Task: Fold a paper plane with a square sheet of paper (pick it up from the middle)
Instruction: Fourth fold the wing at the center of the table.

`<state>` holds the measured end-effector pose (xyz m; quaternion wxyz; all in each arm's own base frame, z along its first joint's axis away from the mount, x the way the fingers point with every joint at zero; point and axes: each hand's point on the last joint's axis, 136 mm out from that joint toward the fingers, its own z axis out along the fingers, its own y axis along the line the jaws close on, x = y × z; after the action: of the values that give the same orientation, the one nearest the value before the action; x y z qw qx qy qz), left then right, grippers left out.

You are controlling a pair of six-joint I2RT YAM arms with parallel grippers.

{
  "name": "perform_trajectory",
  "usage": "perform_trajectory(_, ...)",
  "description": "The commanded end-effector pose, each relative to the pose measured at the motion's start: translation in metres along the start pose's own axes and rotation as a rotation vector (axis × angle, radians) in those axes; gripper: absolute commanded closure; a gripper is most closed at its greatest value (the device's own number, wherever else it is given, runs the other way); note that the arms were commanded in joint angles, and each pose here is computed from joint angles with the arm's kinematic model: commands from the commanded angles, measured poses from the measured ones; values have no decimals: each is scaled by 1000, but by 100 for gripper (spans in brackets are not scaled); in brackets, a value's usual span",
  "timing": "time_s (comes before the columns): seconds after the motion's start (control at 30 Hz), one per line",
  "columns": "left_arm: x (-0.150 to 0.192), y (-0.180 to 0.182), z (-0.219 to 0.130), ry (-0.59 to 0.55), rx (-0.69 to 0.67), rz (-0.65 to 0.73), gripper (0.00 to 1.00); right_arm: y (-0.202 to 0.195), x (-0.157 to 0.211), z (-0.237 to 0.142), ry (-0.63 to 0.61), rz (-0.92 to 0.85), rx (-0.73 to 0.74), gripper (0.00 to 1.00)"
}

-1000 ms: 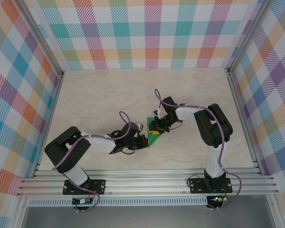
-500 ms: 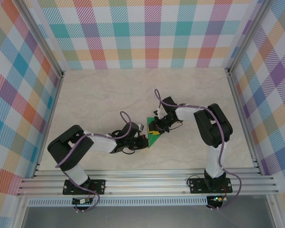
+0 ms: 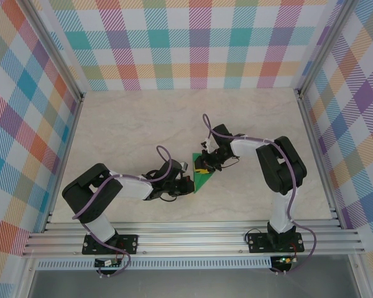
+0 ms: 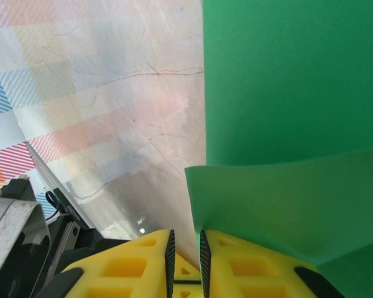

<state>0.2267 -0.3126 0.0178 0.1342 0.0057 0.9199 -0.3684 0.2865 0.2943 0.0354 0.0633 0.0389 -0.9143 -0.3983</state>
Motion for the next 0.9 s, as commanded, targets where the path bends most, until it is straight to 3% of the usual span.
perform_trajectory(0.0,28,36,13,77,-126,-31,100,2,-1,8,25,-8,-27,79)
perform_trajectory(0.2,31,38,13,84,-137,-29,100,0,-1,12,44,-6,-38,79)
perform_trajectory(0.4,28,29,8,69,-121,-16,100,-35,2,22,66,58,103,80)
perform_trajectory(0.67,-7,-4,-44,-107,-103,12,71,-54,14,24,84,67,160,82)
perform_trajectory(0.87,-29,-7,-92,-253,-114,-25,68,-52,15,22,82,55,160,83)
